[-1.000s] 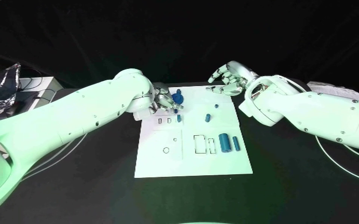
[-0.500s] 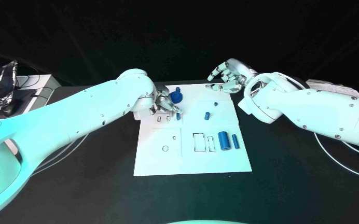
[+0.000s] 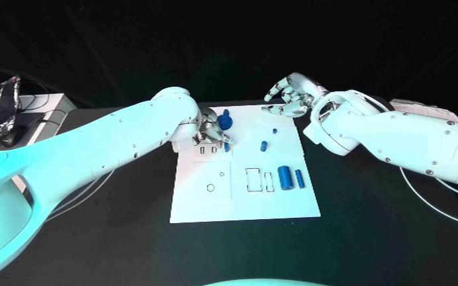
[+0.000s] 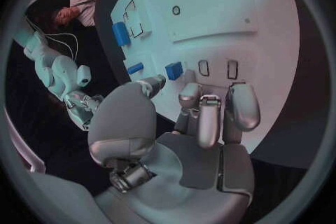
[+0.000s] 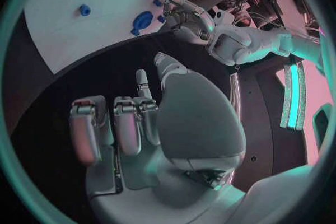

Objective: Assemble the parts on the task board

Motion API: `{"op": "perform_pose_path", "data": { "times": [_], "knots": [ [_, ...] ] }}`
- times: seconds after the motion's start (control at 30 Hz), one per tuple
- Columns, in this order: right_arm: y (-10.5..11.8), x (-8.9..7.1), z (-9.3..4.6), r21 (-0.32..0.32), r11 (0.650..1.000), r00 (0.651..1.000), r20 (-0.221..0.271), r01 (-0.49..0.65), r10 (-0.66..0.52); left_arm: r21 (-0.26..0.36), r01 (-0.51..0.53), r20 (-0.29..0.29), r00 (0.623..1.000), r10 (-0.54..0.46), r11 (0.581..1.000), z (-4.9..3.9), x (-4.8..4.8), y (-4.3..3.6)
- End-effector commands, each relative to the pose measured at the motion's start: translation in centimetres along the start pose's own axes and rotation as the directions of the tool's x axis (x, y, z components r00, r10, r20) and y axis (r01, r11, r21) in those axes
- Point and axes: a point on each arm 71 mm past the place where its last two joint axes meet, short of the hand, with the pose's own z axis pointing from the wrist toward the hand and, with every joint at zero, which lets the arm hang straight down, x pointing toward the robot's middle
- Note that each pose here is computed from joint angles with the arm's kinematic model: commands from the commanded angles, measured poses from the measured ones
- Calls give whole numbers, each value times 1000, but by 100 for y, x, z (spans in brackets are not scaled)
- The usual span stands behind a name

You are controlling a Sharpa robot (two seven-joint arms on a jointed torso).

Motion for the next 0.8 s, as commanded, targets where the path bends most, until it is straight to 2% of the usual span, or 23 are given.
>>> {"op": "perform_pose_path", "data": {
  "times": [0.03, 0.27, 0.8],
  "knots": [
    [13, 9, 4, -9, 1000, 1000, -11, 14, -14, 9, -6, -29, 1000, 6, 1000, 4, 28, -37],
    [15, 12, 10, -10, 1000, 1000, -11, 18, -18, 14, -9, -37, 999, 10, 1000, 14, 54, -67],
    [20, 29, 28, -6, 999, 999, -20, 38, -38, 20, -21, -65, 998, 22, 1000, 13, 85, -79]
  ]
}}
